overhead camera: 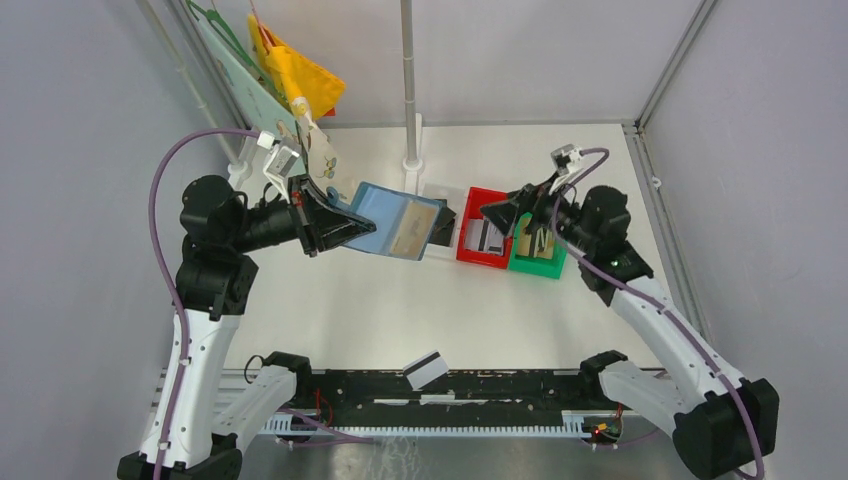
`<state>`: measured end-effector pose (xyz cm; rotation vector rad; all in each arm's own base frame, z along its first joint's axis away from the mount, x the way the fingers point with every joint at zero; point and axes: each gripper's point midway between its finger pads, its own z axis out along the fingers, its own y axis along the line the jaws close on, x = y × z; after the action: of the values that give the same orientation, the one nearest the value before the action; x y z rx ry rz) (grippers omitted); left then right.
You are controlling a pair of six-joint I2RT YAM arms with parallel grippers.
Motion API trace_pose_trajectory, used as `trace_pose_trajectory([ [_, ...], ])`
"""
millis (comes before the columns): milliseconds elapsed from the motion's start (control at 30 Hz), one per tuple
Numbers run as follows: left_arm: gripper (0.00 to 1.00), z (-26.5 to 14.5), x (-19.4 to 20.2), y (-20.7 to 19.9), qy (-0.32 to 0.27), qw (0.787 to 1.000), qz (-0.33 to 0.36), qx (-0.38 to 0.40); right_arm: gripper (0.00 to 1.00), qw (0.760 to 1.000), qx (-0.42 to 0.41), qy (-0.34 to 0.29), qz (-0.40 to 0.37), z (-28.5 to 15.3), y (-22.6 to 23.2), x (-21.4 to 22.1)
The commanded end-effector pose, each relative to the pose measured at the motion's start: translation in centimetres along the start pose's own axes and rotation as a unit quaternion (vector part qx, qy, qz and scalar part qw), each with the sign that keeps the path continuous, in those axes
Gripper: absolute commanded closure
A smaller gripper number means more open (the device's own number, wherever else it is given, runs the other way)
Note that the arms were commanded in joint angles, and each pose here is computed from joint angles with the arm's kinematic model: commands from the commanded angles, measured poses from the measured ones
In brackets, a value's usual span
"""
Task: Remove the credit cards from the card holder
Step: Remove the credit card from the card holder.
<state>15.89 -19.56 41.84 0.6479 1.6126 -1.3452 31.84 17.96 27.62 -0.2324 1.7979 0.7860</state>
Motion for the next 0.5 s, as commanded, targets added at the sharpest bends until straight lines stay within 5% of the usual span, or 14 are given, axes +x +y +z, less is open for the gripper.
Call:
trace_pose_trajectory([
  [0, 0.98, -0.4, -1.9, -2.5, -0.021, 0.999, 0.026, 0.03, 0.02, 0.946, -0.311, -0.086, 0.029, -4.1, 13.1, -1.9],
  [200, 0.98, -0.3, -2.2, -2.8, -0.027, 0.999, 0.018, 0.035, 0.02, 0.877, -0.451, -0.142, 0.084, -8.6, 19.3, -2.8],
  [467, 0.98, -0.3, -2.6, -3.3, -0.031, 0.999, 0.011, 0.043, 0.02, 0.858, -0.486, -0.126, 0.11, -7.2, 23.0, -2.3],
])
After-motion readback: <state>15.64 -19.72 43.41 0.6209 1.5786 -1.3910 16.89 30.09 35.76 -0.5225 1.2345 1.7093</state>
